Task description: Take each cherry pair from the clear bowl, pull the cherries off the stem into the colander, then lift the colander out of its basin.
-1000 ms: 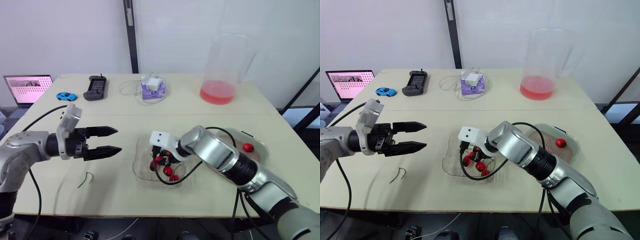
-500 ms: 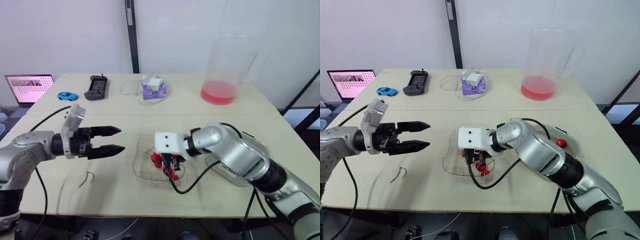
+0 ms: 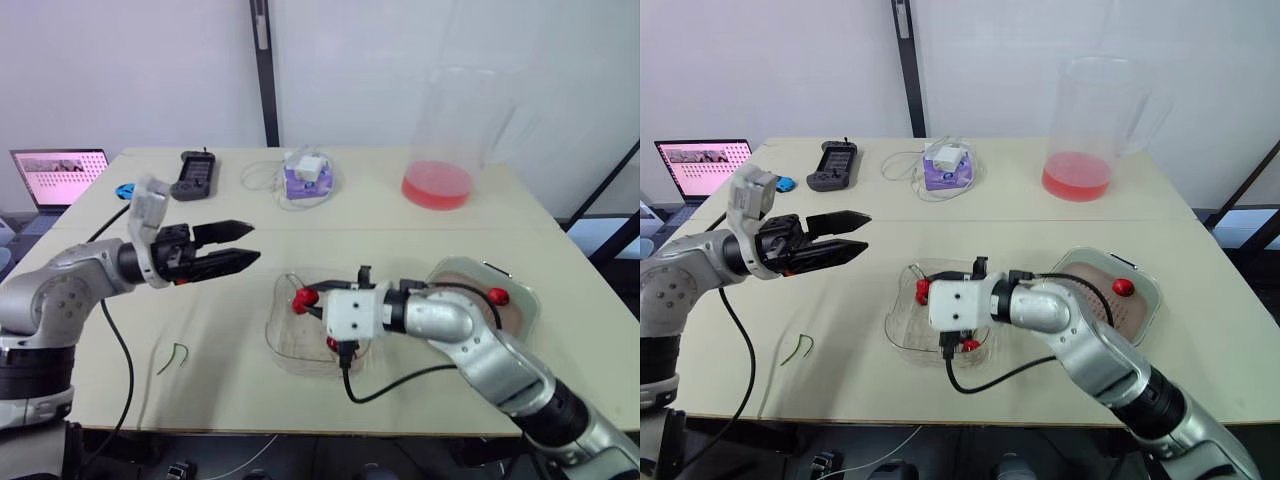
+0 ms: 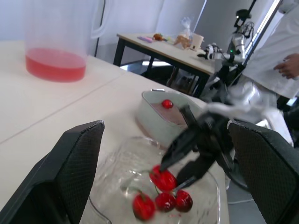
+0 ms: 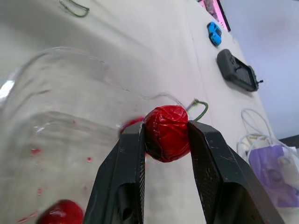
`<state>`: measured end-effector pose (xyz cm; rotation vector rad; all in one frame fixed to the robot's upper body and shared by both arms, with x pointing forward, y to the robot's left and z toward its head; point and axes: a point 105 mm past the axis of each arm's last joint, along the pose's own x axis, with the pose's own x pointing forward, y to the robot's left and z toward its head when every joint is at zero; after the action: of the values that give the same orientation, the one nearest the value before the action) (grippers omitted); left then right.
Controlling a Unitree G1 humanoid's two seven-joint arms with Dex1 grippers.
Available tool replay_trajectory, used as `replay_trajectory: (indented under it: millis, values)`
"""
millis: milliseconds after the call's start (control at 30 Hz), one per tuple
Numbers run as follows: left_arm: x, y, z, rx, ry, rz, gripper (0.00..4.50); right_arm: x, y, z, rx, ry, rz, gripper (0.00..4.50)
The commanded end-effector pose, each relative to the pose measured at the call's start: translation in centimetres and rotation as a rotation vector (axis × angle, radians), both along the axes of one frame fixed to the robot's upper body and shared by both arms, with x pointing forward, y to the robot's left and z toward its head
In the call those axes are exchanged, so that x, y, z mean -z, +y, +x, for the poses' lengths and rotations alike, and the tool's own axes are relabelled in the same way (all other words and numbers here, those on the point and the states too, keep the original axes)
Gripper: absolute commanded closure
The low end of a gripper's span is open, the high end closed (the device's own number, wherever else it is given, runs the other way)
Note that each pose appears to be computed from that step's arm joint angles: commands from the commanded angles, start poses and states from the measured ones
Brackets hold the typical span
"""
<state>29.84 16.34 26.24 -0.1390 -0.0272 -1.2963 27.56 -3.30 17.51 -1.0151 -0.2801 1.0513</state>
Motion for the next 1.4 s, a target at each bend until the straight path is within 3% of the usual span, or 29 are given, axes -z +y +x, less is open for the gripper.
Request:
replay_trajectory:
  millis: [33, 167, 267, 367, 567, 700, 900, 1133, 1400]
  values:
    - [-1.1, 0.1, 0.2, 0.003, -0.047, -0.006, 0.00, -2.4, 0.1, -0.4, 0.004, -0.123, 0.078, 3.08]
    - [-1.1, -0.3, 0.5, 0.022, -0.060, 0.008, 0.00, -2.3, -0.4, -0.4, 0.010, -0.158, 0.087, 3.08]
    - [-1.2, -0.7, 0.6, 0.054, -0.091, 0.012, 0.00, -2.3, -1.7, -0.3, 0.024, -0.319, 0.054, 3.08]
    - [-1.3, -0.9, 0.8, 0.058, -0.086, 0.001, 0.00, -2.6, -2.2, -0.1, 0.046, -0.335, 0.096, 3.08]
    - [-1.6, -1.2, 1.4, 0.060, -0.088, -0.039, 0.00, -5.6, -2.5, -0.7, 0.087, -0.560, 0.211, 3.08]
    - [-2.3, -1.3, 2.0, 0.050, -0.104, -0.103, 0.00, -7.2, -2.9, -1.2, 0.123, -0.631, 0.292, 3.08]
    - [-3.2, -2.1, 2.1, 0.073, -0.098, -0.181, 0.00, -8.7, -2.9, -1.7, 0.140, -0.648, 0.403, 3.08]
    - [-4.6, -3.5, 2.4, 0.091, -0.063, -0.322, 0.00, -8.5, -1.8, -2.4, 0.109, -0.621, 0.437, 3.08]
    - [-4.1, -6.2, 1.8, 0.150, 0.015, -0.421, 0.00, -8.9, -1.1, -2.7, 0.081, -0.601, 0.477, 3.08]
